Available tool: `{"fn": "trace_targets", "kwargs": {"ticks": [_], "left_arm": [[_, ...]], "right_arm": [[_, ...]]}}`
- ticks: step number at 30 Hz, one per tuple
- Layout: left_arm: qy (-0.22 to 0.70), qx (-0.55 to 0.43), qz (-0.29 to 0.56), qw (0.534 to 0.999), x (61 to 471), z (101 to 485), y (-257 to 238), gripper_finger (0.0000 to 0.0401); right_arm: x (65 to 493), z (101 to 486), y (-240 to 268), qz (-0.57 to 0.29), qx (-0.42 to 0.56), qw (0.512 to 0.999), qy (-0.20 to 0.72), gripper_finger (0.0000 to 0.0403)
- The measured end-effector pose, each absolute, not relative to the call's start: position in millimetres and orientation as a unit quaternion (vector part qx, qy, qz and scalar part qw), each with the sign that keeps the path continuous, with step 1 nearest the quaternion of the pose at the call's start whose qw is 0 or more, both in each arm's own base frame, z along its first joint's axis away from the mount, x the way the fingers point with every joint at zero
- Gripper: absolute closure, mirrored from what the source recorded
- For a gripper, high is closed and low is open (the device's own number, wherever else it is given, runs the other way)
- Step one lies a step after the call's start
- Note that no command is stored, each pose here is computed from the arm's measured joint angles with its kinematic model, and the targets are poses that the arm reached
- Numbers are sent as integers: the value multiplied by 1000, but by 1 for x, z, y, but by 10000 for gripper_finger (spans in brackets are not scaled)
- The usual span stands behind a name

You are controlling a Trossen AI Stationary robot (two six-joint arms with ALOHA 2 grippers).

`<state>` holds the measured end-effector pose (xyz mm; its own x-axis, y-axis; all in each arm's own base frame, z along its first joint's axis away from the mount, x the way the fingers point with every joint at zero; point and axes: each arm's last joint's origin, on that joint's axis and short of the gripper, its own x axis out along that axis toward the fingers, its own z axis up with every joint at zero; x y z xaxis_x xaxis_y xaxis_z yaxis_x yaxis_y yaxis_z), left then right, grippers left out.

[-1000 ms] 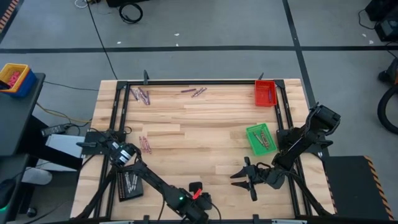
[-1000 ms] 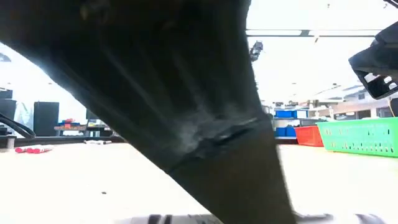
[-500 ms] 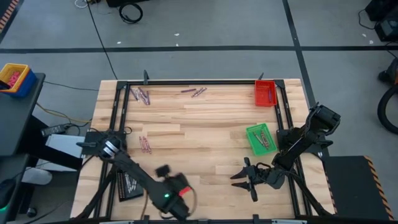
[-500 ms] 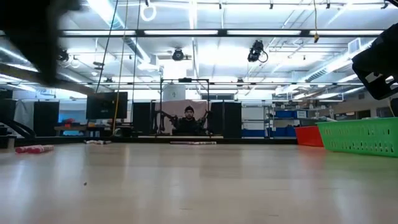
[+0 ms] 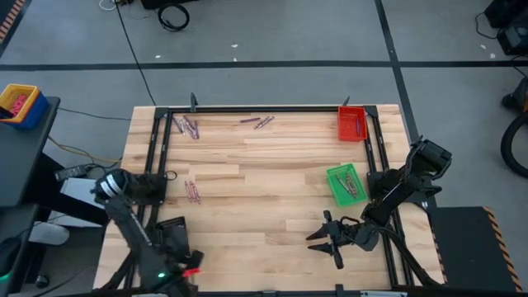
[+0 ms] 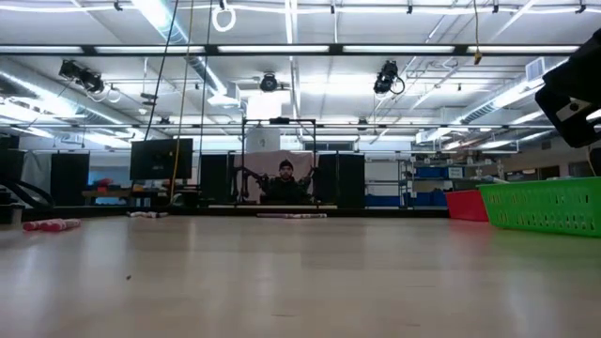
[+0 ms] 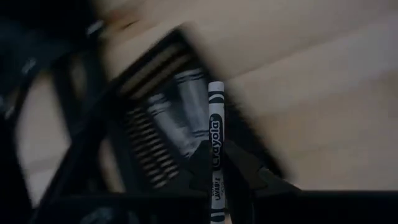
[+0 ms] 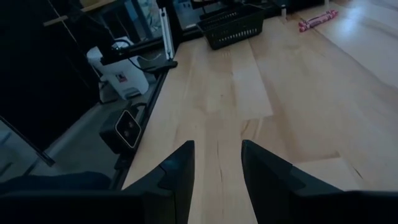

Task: Sort crayons
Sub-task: Put the white crayon into the black bin

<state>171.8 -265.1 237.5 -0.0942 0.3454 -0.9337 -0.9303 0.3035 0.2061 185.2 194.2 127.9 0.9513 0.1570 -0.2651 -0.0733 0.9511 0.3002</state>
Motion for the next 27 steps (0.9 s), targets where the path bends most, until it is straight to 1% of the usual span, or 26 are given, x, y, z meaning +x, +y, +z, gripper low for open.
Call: {"fn": "trace_targets", "kwargs": {"ticks": [3,6,10,14,18,22,27], "left_arm": [[538,-268,558,572,156,223,-259,374],[545,-263,589,535,155,205,-250,371],[545,-288,589,522,163,179,-239,359],[543,-301,594,512,169,162,-228,355],[553,-289,598,503,170,156,-220,354],[584,-280,589,483,171,155,-218,353],[593,-276,581,484,170,156,-218,327]], "right_arm": [[185,129,194,60,146,977,140,266],[186,130,194,60,147,978,137,266],[186,130,194,61,151,977,135,266],[185,130,195,63,155,977,136,266],[182,130,198,69,156,976,138,266],[179,130,201,78,156,975,138,266],[177,130,203,82,152,975,138,266]]}}
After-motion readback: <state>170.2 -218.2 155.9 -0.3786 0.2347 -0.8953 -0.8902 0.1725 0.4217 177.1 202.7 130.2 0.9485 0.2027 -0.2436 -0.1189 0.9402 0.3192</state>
